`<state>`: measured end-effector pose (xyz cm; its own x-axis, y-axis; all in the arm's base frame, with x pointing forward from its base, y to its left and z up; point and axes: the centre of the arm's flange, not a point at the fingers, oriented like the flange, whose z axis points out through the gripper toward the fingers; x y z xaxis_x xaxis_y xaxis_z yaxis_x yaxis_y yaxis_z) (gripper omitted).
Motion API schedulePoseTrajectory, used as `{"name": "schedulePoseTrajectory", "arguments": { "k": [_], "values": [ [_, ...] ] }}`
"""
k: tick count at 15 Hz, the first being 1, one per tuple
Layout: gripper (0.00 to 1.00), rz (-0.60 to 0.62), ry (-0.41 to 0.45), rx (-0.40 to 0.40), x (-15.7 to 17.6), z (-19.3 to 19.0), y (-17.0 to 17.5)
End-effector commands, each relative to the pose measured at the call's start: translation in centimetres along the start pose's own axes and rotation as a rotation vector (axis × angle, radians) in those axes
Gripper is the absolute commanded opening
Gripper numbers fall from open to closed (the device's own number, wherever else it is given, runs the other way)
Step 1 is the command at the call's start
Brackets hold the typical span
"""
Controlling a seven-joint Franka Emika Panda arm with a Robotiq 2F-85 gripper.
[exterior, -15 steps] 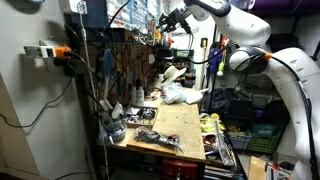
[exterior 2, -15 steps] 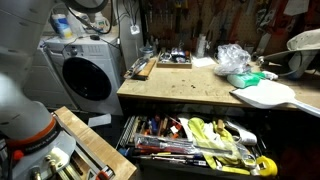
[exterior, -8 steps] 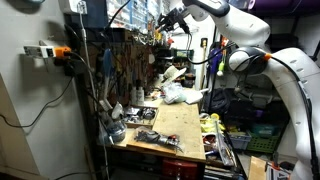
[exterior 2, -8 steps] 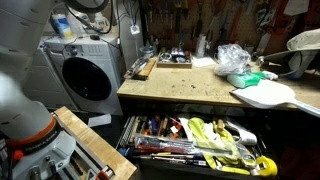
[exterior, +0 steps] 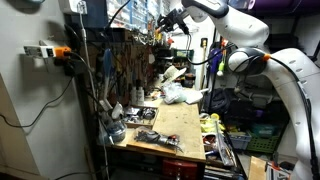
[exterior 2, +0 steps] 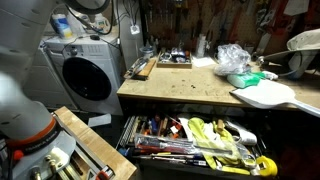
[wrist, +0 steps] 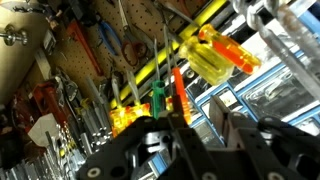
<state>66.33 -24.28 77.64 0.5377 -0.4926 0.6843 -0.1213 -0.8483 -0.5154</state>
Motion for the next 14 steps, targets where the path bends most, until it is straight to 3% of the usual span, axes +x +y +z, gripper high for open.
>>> {"name": "schedulePoseTrajectory", "arguments": {
  "k": [1, 9, 11, 14],
  "values": [
    [0.32, -0.031, -0.004, 0.010, 6.01, 2.00, -0.66],
    [0.26, -0.154, -0.019, 0.050, 5.49, 2.55, -1.03],
    [0.31, -0.168, -0.008, 0.055, 5.53, 2.66, -1.08],
    [0.30, -0.177, 0.012, 0.048, 5.69, 2.64, -0.89]
  ]
}}
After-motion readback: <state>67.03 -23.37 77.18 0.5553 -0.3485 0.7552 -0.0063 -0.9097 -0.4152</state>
